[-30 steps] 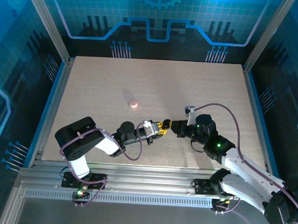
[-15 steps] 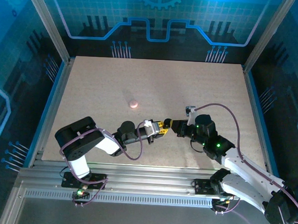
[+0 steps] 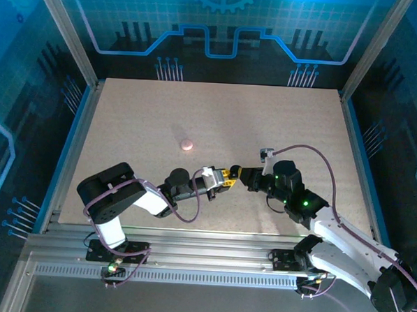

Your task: Insert the wireless bluetooth earbuds into the charging case

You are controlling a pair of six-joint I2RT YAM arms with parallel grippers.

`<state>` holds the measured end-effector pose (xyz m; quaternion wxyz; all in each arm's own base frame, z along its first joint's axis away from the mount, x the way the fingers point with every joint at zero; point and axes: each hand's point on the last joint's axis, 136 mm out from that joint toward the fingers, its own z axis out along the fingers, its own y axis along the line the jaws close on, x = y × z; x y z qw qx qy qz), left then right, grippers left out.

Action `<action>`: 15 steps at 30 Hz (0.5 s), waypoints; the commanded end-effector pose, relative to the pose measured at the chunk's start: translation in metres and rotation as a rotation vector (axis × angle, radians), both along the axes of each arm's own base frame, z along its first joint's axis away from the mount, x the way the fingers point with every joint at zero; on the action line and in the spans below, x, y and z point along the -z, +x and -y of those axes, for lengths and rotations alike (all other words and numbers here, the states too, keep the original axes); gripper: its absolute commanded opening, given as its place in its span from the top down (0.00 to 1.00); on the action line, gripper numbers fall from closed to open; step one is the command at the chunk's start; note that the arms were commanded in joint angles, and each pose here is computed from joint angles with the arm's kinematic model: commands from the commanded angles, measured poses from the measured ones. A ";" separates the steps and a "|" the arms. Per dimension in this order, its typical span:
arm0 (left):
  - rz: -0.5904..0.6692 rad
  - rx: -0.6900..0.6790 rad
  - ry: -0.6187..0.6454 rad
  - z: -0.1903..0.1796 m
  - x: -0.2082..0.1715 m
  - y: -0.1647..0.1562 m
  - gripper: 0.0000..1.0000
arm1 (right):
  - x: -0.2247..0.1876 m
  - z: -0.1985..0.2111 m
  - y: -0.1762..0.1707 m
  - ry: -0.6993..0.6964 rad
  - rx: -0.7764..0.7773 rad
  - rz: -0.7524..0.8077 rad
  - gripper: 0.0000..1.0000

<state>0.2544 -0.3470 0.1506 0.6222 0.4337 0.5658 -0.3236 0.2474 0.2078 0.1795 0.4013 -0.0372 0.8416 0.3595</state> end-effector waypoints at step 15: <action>0.047 -0.024 -0.065 0.001 -0.026 0.004 0.92 | 0.006 -0.008 -0.009 0.012 -0.039 -0.016 0.75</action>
